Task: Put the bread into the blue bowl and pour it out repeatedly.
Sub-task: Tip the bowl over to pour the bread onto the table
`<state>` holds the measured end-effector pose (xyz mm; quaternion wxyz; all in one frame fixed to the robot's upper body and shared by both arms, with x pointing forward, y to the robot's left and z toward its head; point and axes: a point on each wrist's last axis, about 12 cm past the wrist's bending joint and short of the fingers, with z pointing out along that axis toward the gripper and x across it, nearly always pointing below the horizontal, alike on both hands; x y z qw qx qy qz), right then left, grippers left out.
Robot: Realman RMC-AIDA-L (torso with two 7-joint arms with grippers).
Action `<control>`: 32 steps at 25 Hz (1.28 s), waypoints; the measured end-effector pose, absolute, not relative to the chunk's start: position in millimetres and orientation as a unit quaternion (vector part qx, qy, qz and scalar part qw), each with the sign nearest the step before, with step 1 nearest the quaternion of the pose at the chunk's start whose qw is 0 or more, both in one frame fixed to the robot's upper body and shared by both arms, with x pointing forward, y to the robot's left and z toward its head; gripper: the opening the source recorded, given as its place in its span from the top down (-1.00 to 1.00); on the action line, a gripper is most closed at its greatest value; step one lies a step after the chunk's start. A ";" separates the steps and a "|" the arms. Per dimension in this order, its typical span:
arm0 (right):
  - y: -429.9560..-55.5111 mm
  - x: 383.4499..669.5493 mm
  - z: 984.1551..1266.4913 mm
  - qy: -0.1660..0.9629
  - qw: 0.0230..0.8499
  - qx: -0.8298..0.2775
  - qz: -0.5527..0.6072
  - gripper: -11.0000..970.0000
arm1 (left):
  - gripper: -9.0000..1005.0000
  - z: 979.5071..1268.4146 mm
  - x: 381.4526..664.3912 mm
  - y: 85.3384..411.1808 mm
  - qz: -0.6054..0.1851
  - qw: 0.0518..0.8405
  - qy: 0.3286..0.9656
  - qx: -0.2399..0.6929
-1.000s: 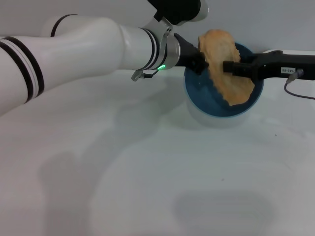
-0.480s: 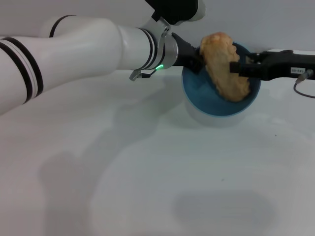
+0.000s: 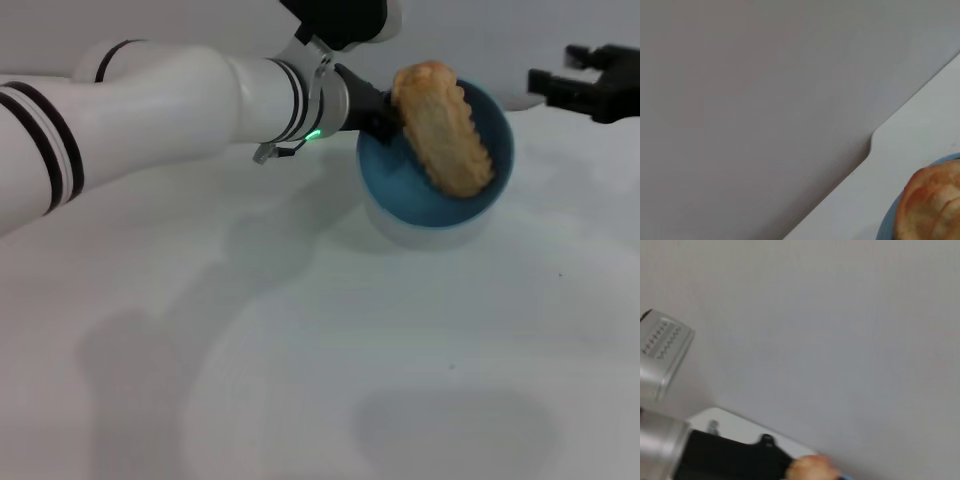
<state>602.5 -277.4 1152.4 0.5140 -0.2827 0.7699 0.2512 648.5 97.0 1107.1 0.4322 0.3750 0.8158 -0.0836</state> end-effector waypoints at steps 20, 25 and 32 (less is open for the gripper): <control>-341.2 554.2 1077.7 0.648 0.746 -0.143 0.053 -0.32 | 0.98 1102.2 648.8 105.8 -0.078 0.447 0.817 0.357; -361.3 528.9 1057.5 0.668 0.740 -0.077 0.035 -0.30 | 0.98 1103.8 648.3 103.1 -0.071 0.466 0.803 0.363; -379.7 472.2 1024.6 0.673 0.737 0.044 0.034 -0.29 | 0.98 1113.8 644.9 86.2 -0.040 0.531 0.736 0.417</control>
